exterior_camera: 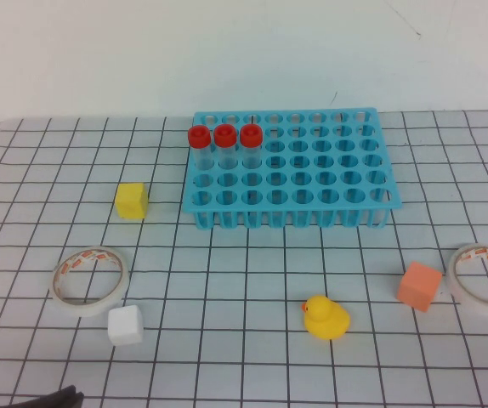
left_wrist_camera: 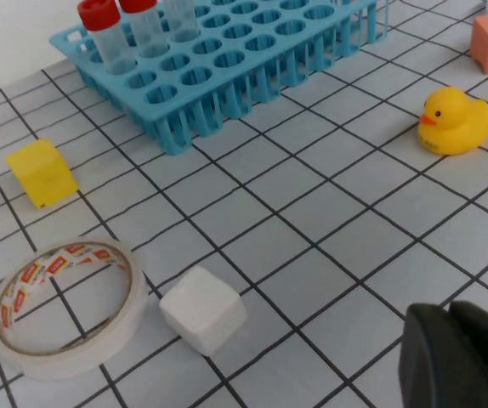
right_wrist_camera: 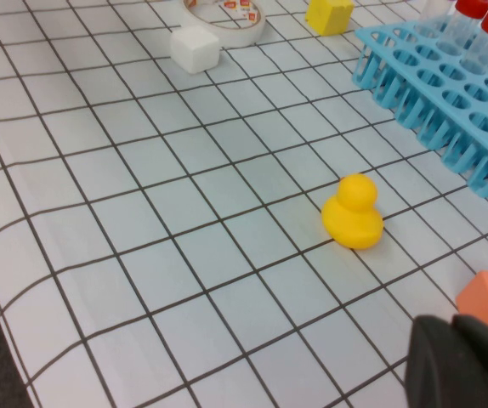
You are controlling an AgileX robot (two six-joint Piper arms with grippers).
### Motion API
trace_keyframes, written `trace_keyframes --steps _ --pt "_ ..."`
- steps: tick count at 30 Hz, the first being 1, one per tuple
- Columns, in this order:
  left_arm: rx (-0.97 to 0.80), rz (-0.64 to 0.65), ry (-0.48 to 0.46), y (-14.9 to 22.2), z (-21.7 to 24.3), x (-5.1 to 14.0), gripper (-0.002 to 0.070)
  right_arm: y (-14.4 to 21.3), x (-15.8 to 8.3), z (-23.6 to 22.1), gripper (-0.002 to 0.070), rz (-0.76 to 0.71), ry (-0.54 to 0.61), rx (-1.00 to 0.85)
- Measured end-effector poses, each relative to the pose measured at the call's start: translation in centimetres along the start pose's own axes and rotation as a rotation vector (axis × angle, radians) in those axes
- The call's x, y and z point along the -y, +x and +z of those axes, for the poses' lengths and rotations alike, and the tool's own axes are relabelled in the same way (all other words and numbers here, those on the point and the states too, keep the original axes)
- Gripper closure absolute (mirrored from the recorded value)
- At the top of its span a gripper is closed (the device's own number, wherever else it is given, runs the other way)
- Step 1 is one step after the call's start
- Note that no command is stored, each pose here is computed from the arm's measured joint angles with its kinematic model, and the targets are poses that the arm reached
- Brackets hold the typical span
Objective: Place the test tubes
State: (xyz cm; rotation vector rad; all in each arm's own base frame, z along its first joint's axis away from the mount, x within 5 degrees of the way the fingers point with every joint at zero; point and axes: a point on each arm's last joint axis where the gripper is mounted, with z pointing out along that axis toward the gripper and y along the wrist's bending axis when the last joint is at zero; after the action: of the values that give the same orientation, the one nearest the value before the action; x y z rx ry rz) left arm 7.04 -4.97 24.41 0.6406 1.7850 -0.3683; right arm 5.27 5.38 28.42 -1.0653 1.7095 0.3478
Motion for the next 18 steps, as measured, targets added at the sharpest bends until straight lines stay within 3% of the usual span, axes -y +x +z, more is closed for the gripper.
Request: trace_keyframes --steps 6,13,14,18 --pt "0.026 0.016 -0.028 0.1 -0.6 -0.1 0.0675 0.0 0.0 0.0 0.0678 0.000 0.000 0.000" --pt "0.151 0.031 -0.251 0.3 -2.6 -1.2 0.0675 0.0 0.0 0.0 0.0678 0.000 0.000 0.000" --pt "0.182 0.032 -0.320 0.9 -2.8 -1.5 0.0675 0.0 0.0 0.0 0.0678 0.000 0.000 0.000" --pt "0.236 0.001 -0.434 2.8 -2.6 -1.9 0.0675 0.0 0.0 0.0 0.0678 0.000 0.000 0.000"
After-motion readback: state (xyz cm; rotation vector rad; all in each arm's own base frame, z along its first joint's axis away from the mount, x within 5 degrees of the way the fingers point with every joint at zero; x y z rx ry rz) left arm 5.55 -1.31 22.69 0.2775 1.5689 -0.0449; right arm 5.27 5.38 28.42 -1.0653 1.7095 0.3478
